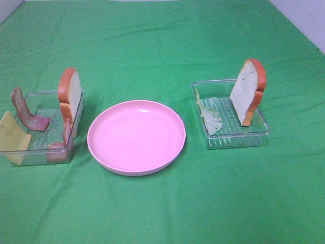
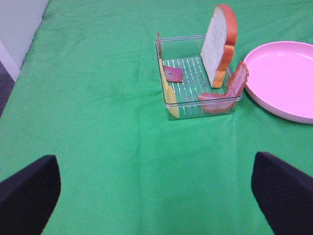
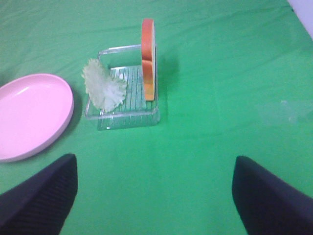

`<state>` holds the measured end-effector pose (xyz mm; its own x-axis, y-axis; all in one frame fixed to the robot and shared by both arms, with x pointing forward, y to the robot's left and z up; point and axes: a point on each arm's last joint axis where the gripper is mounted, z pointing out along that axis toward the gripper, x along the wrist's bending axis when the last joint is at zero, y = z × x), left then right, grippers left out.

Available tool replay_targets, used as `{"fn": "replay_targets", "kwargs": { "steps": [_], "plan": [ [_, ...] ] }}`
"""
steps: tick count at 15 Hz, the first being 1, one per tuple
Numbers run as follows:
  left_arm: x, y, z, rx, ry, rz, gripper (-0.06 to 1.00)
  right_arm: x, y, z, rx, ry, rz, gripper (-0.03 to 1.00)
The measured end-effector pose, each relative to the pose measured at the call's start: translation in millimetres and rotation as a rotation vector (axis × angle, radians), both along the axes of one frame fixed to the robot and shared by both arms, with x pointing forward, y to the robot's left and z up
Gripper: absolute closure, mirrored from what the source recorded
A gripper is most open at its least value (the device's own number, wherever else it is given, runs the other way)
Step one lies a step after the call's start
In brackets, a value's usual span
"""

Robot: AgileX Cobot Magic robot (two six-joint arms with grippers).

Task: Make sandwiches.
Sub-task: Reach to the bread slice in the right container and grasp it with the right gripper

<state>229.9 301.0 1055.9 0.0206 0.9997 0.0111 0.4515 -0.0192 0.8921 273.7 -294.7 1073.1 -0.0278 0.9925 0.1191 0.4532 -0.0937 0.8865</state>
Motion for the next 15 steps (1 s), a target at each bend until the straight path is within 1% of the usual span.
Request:
{"fn": "replay_targets", "kwargs": {
  "steps": [1,2,3,4,7,9,12,13,15],
  "plan": [
    [0,0,0,0.0,0.0,0.0,-0.05,17,1,4,0.0,0.011,-0.001,0.14],
    [0,0,0,0.0,0.0,0.0,-0.05,25,2,6,-0.001,0.021,-0.002,0.14],
    [0,0,0,0.0,0.0,0.0,-0.05,52,4,9,-0.004,0.067,-0.003,0.14],
    [0,0,0,0.0,0.0,0.0,-0.05,59,4,11,-0.005,0.077,-0.003,0.14],
    [0,0,0,0.0,0.0,0.0,-0.05,112,8,22,-0.013,0.18,-0.003,0.14],
    [0,0,0,0.0,0.0,0.0,-0.05,143,10,35,-0.014,0.229,-0.003,0.14],
    [0,0,0,0.0,0.0,0.0,-0.05,186,13,45,-0.042,0.377,0.011,0.14],
    [0,0,0,0.0,0.0,0.0,-0.05,205,15,49,-0.056,0.442,0.02,0.14],
    [0,0,0,0.0,0.0,0.0,-0.05,227,16,52,-0.087,0.494,0.046,0.14]
  ]
}}
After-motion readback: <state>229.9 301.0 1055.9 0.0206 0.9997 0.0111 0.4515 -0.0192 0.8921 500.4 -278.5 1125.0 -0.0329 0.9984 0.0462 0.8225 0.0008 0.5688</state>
